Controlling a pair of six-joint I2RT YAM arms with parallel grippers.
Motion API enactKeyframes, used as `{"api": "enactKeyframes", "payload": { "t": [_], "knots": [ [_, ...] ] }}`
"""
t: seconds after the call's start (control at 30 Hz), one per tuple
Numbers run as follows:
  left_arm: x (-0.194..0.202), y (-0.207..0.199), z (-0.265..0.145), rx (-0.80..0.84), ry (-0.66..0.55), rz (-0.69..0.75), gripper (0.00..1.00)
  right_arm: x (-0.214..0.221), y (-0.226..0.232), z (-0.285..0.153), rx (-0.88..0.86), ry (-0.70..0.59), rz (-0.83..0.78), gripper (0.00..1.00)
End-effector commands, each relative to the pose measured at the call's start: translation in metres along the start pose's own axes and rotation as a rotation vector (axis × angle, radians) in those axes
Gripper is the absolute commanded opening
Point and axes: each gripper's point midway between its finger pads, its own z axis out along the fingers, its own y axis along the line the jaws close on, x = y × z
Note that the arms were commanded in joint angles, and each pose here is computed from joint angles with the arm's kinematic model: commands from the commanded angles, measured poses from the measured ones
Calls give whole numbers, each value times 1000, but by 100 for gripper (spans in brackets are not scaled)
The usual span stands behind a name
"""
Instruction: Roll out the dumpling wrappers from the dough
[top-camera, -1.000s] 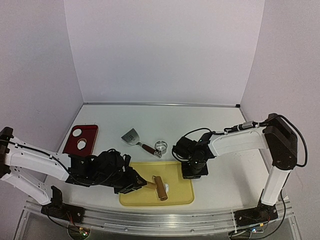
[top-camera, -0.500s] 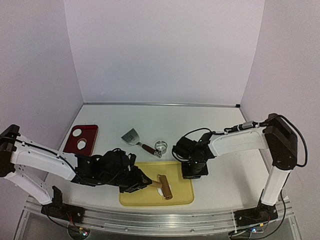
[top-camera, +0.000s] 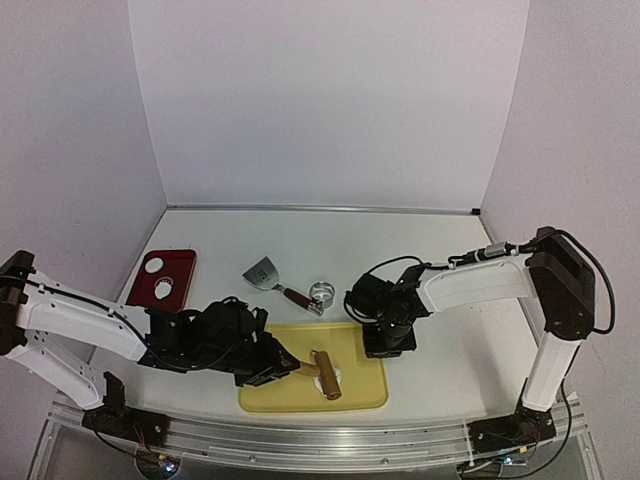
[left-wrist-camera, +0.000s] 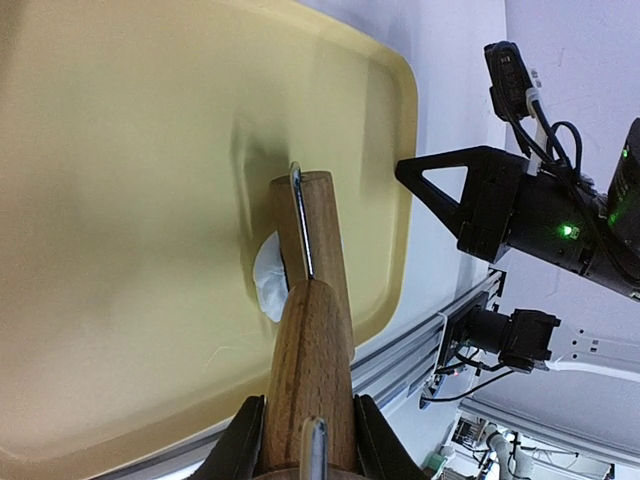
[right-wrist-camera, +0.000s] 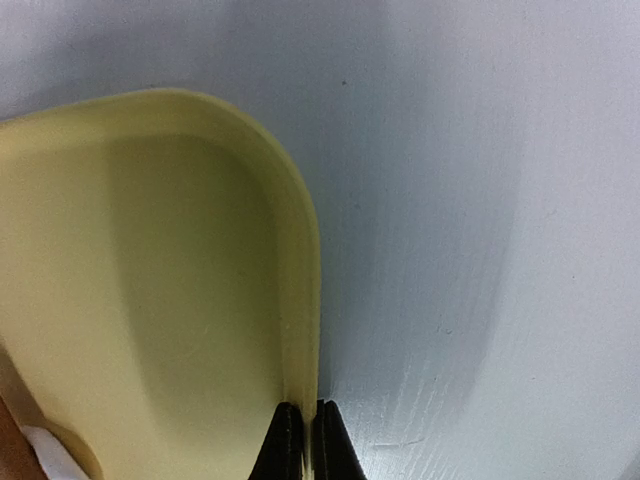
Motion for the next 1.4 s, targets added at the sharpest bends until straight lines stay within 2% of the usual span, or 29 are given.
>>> {"api": "enactKeyframes", "payload": {
  "t": [0.0, 0.17, 0.6, 1.37],
  "knots": [
    [21, 84, 21, -318, 104, 29, 0, 19, -6, 24, 41, 54, -38, 0],
    [23, 84, 28, -327, 120, 38, 0, 19, -7, 23, 42, 50, -37, 0],
    [23, 103, -14, -345, 88, -18, 0, 18, -7, 23, 45, 49, -37, 0],
    [44, 148, -1, -544, 205, -24, 0, 17, -8, 19, 39, 37, -29, 0]
  ]
}}
